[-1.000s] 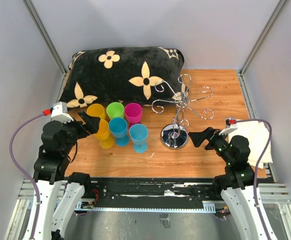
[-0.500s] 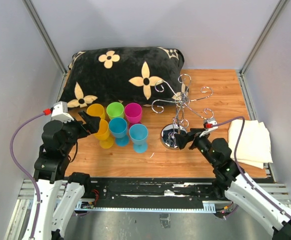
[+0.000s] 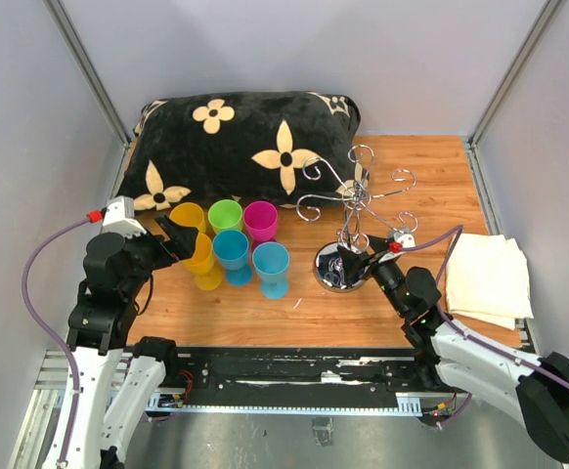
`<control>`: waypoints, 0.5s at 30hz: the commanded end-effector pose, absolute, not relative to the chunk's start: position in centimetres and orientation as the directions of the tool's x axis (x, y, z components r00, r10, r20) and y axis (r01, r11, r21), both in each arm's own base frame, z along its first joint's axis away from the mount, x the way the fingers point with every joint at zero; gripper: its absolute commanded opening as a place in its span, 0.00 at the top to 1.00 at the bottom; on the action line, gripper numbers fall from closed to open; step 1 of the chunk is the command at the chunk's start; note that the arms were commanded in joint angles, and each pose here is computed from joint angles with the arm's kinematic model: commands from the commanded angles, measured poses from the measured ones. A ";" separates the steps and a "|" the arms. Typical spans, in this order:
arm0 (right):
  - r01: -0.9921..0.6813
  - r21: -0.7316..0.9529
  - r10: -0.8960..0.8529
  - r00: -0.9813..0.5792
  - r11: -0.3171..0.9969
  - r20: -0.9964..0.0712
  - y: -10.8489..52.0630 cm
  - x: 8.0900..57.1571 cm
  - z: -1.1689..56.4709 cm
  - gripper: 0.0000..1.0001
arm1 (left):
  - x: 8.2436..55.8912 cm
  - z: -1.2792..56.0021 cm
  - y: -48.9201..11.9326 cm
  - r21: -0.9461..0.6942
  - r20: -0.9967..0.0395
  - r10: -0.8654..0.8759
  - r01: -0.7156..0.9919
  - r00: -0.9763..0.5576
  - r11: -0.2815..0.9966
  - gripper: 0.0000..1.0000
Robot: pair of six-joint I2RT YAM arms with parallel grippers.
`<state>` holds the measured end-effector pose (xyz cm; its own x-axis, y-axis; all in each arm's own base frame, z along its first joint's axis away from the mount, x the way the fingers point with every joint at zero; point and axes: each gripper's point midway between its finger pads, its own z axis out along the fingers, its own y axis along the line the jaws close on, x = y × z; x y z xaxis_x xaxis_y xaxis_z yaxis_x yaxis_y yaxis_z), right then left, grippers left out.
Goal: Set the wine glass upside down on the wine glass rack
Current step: Move the wine rack to the center of the board.
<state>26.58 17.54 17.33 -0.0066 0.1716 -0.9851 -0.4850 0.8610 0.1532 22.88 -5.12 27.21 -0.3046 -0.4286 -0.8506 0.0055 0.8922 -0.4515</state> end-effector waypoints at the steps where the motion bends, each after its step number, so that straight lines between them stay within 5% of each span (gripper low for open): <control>1: -0.485 0.094 0.190 0.152 0.869 -0.970 17.8 27.4 21.1 0.26 | 23.3 27.4 -5.3 -0.452 -0.855 -0.425 0.027 -0.299 0.891 0.00; 15: -0.472 0.010 0.120 0.202 0.882 -0.972 19.2 29.8 21.7 0.43 | 23.4 27.1 -5.8 -0.456 -0.851 -0.419 0.048 -0.318 0.889 0.00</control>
